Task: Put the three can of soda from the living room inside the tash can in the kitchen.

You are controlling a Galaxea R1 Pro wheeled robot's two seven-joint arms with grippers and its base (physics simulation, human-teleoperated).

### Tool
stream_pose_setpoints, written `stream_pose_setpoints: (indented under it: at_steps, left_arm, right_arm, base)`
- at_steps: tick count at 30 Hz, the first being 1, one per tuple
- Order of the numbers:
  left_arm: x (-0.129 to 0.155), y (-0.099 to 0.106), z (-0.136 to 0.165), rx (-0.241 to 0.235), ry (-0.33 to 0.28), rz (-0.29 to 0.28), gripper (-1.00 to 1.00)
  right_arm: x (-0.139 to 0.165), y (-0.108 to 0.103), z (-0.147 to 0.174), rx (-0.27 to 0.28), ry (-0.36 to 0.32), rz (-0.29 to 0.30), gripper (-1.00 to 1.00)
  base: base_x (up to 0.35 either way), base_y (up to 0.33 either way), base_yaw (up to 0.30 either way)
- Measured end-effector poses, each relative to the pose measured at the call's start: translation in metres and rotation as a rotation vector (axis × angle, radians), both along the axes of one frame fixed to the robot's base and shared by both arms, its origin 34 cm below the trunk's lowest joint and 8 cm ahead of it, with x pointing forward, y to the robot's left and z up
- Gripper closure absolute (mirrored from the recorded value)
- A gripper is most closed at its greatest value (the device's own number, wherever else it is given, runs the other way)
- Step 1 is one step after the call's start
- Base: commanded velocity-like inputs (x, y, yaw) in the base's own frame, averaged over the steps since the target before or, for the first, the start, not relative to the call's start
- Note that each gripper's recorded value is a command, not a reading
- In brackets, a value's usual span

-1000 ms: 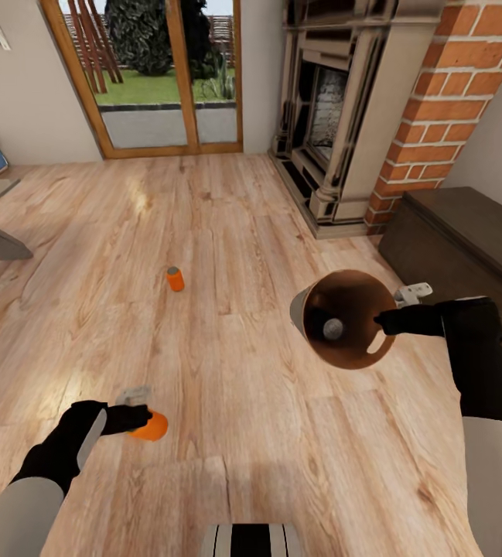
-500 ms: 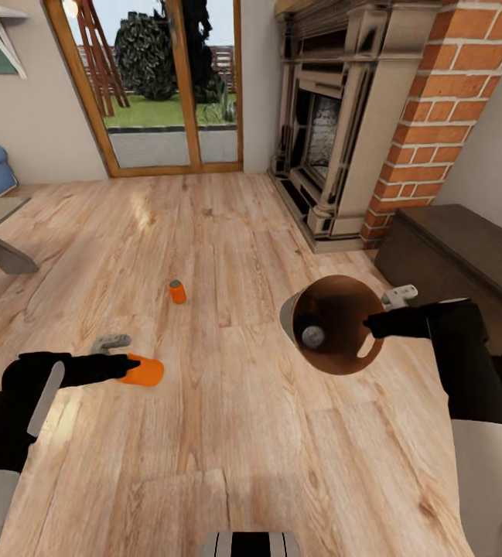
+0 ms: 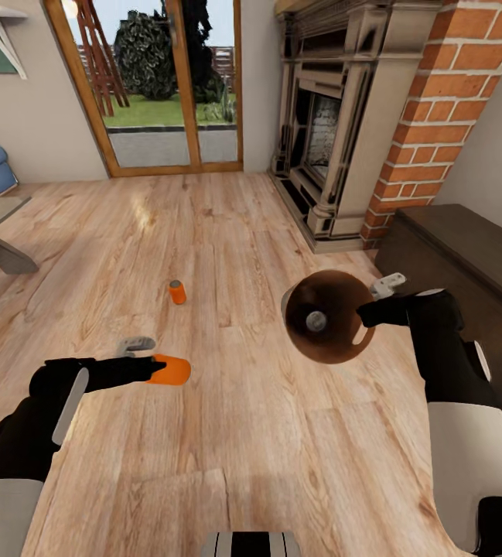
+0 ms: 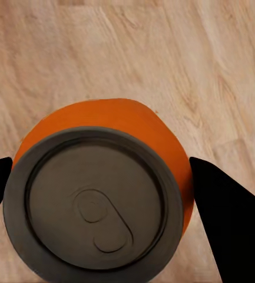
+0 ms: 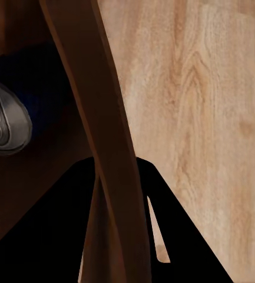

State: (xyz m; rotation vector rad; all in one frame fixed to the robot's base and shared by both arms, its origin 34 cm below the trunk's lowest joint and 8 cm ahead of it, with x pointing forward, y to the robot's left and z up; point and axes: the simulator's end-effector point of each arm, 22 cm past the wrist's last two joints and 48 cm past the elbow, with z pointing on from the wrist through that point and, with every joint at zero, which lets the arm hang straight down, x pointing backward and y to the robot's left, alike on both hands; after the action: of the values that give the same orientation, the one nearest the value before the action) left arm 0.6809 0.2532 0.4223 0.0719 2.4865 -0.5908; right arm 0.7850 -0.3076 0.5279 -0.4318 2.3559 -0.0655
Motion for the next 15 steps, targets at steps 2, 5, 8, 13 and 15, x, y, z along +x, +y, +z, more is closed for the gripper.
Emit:
stream_pose_setpoints:
  at_steps: [2, 5, 8, 13, 15]
  left_arm:
    - [0.001, -0.008, 0.001, -0.014, -0.010, -0.009, 1.00]
    - [0.002, -0.019, 0.004, -0.036, -0.024, -0.023, 1.00]
    - [0.003, -0.026, 0.006, -0.047, -0.038, -0.036, 1.00]
    - [0.012, 0.007, 0.017, 0.009, -0.038, 0.008, 1.00]
    - [0.017, 0.019, 0.026, 0.018, -0.045, 0.031, 1.00]
  right_arm:
    - [0.000, 0.004, -0.004, -0.001, 0.005, 0.004, 1.00]
    - [-0.001, 0.012, -0.013, 0.008, 0.026, 0.009, 1.00]
    - [-0.003, 0.021, -0.022, 0.018, 0.047, 0.016, 1.00]
    - [-0.029, 0.019, -0.048, 0.013, 0.151, 0.018, 1.00]
    - [-0.038, 0.013, -0.055, -0.006, 0.183, 0.015, 1.00]
  base:
    - [0.000, 0.000, 0.000]
    - [0.000, 0.000, 0.000]
    - [0.000, 0.000, 0.000]
    - [0.000, 0.000, 0.000]
    - [0.000, 0.000, 0.000]
